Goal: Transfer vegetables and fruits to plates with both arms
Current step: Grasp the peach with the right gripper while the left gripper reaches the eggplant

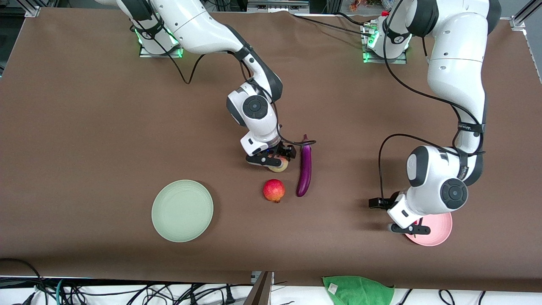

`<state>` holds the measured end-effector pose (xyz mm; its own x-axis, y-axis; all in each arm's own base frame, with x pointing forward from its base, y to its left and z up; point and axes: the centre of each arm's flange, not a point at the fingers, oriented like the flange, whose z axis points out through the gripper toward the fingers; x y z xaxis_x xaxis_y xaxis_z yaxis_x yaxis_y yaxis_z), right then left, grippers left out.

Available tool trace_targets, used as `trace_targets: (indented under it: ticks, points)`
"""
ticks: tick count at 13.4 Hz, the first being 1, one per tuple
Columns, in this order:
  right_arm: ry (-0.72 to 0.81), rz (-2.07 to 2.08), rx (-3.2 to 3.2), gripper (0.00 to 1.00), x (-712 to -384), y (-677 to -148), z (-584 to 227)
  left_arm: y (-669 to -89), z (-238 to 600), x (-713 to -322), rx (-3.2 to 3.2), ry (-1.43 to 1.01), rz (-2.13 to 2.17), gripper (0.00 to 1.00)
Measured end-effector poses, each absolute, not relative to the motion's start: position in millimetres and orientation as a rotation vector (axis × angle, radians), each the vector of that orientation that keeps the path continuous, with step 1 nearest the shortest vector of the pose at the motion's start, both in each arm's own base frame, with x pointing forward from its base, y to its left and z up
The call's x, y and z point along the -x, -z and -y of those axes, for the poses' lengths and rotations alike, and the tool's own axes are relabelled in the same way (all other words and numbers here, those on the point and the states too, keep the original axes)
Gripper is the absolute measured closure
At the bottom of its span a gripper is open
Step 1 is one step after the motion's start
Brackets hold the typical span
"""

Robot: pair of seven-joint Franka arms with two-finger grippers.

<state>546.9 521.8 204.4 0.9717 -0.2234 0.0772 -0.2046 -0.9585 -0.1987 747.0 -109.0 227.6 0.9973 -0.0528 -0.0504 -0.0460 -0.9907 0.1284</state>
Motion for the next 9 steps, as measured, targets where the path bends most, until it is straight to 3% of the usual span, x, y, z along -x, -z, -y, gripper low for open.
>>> trace_targets:
  ticks: [9]
  points:
    - [0.224,-0.332,2.892,0.0,-562,-196,-511,-226,144,-739,-2.969,0.132,-0.034,0.0]
